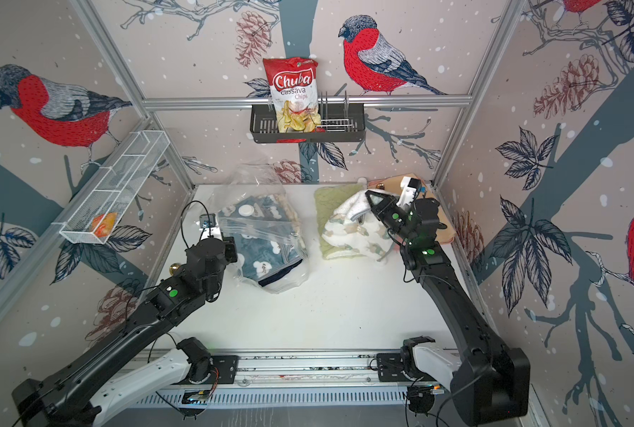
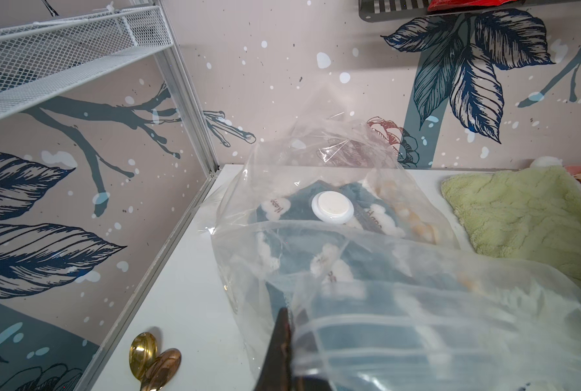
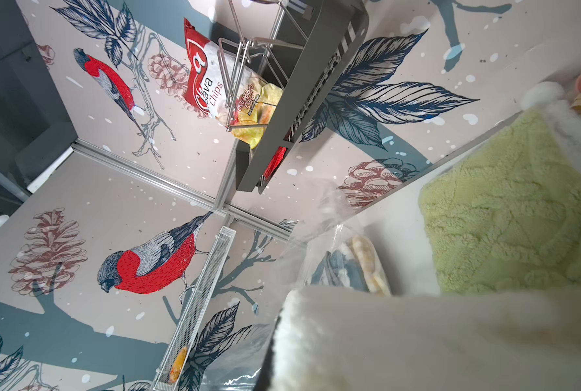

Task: Take the blanket out of the vacuum bag
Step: Place the blanket at the center of the board.

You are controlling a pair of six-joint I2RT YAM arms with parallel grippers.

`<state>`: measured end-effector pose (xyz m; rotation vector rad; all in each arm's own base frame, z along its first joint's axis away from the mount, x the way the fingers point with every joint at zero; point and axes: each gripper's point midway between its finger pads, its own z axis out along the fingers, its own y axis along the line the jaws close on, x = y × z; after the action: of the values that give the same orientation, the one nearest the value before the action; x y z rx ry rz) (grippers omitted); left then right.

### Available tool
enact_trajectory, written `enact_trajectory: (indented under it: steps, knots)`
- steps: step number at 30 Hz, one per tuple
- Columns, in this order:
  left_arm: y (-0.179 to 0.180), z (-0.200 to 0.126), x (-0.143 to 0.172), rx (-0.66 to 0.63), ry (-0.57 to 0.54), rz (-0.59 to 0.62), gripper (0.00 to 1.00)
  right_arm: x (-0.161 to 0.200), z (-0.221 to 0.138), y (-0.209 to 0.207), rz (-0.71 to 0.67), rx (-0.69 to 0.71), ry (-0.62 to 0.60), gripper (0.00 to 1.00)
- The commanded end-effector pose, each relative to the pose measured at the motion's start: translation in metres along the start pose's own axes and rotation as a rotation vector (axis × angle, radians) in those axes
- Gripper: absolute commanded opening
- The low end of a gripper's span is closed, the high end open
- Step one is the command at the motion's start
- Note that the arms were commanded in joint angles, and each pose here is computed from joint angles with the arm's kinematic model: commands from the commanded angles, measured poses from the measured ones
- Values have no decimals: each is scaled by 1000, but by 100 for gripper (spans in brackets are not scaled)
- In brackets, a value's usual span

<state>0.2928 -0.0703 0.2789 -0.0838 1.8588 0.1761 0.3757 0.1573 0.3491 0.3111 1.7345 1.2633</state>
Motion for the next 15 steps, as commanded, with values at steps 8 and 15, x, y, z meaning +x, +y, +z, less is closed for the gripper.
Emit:
enact_trajectory:
  steps: [8,15]
  knots:
    - [-7,1,-9,38,-29,-38,0,-68,112,42,-217,-30,-43,0]
    - [-11,-2,-12,74,-40,-44,0,37,159,-107,-125,205,145,0]
